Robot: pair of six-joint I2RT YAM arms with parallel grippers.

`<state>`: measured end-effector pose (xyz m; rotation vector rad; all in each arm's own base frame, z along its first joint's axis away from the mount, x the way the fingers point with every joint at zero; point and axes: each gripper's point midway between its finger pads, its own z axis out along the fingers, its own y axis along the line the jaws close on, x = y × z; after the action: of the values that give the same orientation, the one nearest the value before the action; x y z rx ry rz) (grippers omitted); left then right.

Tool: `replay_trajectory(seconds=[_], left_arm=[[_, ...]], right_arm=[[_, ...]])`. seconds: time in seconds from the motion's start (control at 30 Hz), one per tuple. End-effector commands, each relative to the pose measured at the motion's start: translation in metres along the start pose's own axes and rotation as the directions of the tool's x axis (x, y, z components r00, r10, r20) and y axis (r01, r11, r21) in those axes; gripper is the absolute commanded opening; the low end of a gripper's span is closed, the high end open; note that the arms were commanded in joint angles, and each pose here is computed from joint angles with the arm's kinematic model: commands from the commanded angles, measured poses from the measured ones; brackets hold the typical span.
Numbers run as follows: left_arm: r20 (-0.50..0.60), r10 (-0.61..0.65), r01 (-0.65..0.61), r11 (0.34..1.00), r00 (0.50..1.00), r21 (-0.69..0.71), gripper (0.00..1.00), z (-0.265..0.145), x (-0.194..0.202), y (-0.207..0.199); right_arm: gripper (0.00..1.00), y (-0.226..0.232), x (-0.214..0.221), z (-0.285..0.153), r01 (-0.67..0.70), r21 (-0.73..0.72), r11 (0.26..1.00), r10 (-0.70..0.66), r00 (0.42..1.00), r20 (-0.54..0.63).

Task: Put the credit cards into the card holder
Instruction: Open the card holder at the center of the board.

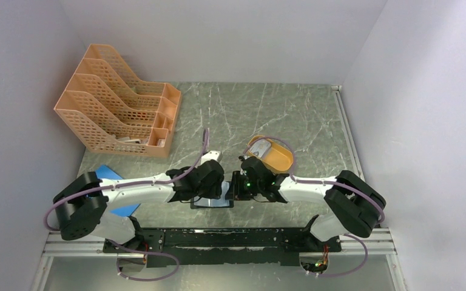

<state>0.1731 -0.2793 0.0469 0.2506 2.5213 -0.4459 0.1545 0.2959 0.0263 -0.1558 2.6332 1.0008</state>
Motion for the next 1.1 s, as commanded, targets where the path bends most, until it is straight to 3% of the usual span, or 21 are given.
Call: replay_trajectory(seconds=[0.0,0.67,1.07], left_arm=[[0.040,-0.011,0.008,0.998,0.999,0.055,0.51,-0.017,-0.017,-0.014],[0.049,0.005,-0.008,0.997,0.999,0.074,0.55,-0.024,-0.013,-0.008],[0.160,-0.151,0.142,0.988,0.976,0.065,0.58,-0.059,-0.036,0.008]], right_arm=[[0.34,0.014,-0.008,0.001,0.012,-0.041,0.999,-0.011,1.000,0.020],[0.55,0.030,-0.021,0.003,0.052,-0.019,0.998,-0.051,0.998,0.040],[0.54,0.042,-0.023,0.002,0.088,-0.019,0.996,-0.087,0.994,0.062]])
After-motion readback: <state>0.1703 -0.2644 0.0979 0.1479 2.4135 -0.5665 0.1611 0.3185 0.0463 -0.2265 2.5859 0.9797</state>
